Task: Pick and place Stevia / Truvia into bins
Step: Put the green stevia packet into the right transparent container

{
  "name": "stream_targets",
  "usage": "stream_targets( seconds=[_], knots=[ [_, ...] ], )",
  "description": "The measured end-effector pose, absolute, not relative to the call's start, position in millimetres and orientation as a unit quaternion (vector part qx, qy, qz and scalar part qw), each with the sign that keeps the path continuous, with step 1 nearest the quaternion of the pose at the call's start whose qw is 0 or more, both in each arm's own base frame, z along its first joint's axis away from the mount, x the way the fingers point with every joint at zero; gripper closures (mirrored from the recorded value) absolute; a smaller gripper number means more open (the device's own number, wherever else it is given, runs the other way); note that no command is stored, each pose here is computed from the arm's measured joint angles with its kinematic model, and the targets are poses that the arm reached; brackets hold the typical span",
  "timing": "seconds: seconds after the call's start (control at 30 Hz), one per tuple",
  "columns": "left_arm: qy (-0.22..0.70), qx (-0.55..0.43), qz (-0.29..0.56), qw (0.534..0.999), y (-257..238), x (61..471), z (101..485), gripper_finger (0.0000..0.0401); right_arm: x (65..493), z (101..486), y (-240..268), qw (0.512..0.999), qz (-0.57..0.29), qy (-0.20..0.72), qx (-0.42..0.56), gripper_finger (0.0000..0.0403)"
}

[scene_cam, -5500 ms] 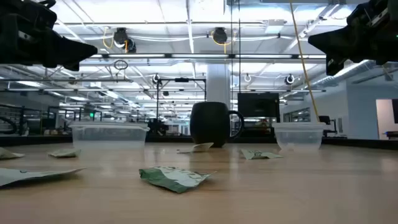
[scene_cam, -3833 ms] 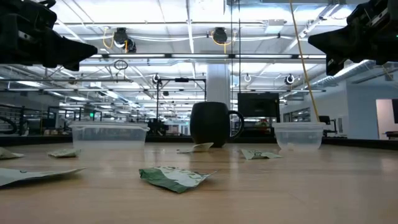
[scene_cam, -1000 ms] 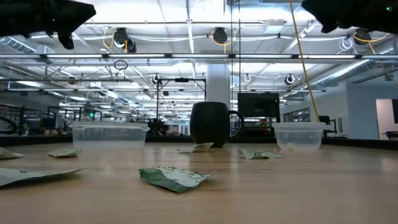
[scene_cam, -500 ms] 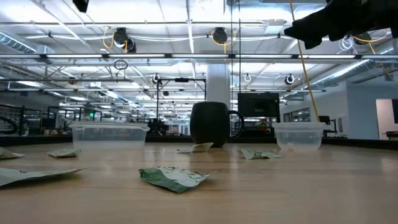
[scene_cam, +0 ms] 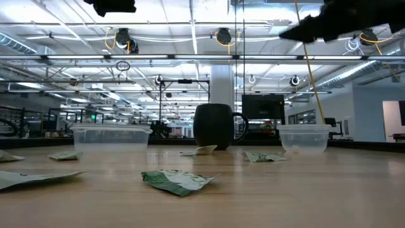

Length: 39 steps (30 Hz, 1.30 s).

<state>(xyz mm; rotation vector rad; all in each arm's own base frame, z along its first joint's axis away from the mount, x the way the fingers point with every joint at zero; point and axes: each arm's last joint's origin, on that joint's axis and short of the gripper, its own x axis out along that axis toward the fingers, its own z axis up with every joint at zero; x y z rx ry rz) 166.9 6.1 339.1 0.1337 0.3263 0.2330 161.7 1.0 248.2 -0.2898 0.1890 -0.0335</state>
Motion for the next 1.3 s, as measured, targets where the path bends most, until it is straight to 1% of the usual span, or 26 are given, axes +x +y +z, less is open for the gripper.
stream_targets(
  seconds=[0.1, 0.17, 0.23, 0.27, 0.33, 0.4, 0.5, 0.6, 0.67, 0.73, 0.8, 0.9, 1.1, 1.2, 1.3],
  knots=[
    [0.146, 0.069, 0.141, 0.977, 7.6, 169.5, 341.8, 0.0229, 169.0, 283.7, -2.9, 0.987, -0.033, 0.058, -0.143, 0.0225],
    [0.134, 0.065, 0.155, 0.977, 8.3, 170.0, 344.2, 0.0227, 172.0, 307.3, -5.2, 0.989, -0.04, 0.055, -0.133, 0.0224],
    [0.125, 0.061, 0.163, 0.977, 8.6, 169.8, 345.9, 0.0226, 174.3, 322.2, -6.3, 0.989, -0.041, 0.077, -0.12, 0.0224],
    [0.124, 0.06, 0.163, 0.977, 8.6, 169.5, 346.1, 0.0226, 175.2, 322.5, -6.3, 0.988, -0.038, 0.105, -0.11, 0.0224],
    [0.126, 0.06, 0.164, 0.977, 8.7, 169.4, 345.8, 0.0226, 177.9, 310.5, -4.8, 0.981, -0.025, 0.172, -0.082, 0.0224],
    [0.133, 0.063, 0.163, 0.976, 8.7, 169.3, 344.5, 0.0226, 183.3, 290.9, 0.0, 0.971, 0.013, 0.233, -0.06, 0.0224],
    [0.135, 0.07, 0.16, 0.975, 8.6, 170.1, 344.0, 0.0226, 195.6, 256.3, 10.3, 0.955, 0.058, 0.286, -0.054, 0.0224],
    [0.135, 0.069, 0.159, 0.975, 8.5, 170.1, 343.9, 0.0226, 211.0, 229.2, 20.8, 0.949, 0.086, 0.296, -0.064, 0.0224],
    [0.135, 0.068, 0.159, 0.976, 8.5, 170.1, 343.9, 0.0226, 217.5, 214.2, 27.0, 0.943, 0.088, 0.313, -0.074, 0.0224],
    [0.135, 0.067, 0.159, 0.976, 8.5, 169.9, 344.0, 0.0226, 224.3, 208.6, 31.8, 0.943, 0.085, 0.311, -0.08, 0.0224],
    [0.134, 0.068, 0.159, 0.976, 8.5, 169.7, 344.2, 0.0226, 231.0, 203.8, 36.0, 0.945, 0.09, 0.309, -0.065, 0.0224],
    [0.135, 0.071, 0.159, 0.976, 8.5, 169.7, 344.2, 0.0226, 240.5, 189.1, 43.8, 0.939, 0.103, 0.326, -0.043, 0.0224],
    [0.134, 0.066, 0.158, 0.976, 8.3, 169.8, 344.2, 0.0226, 262.5, 155.0, 57.5, 0.933, 0.118, 0.337, -0.048, 0.0224],
    [0.134, 0.065, 0.157, 0.976, 8.3, 169.8, 344.2, 0.0226, 271.6, 145.2, 61.4, 0.938, 0.12, 0.321, -0.041, 0.0225],
    [0.134, 0.07, 0.157, 0.976, 8.3, 169.8, 344.2, 0.0226, 275.0, 132.1, 62.4, 0.933, 0.113, 0.34, -0.022, 0.0225]
  ],
)
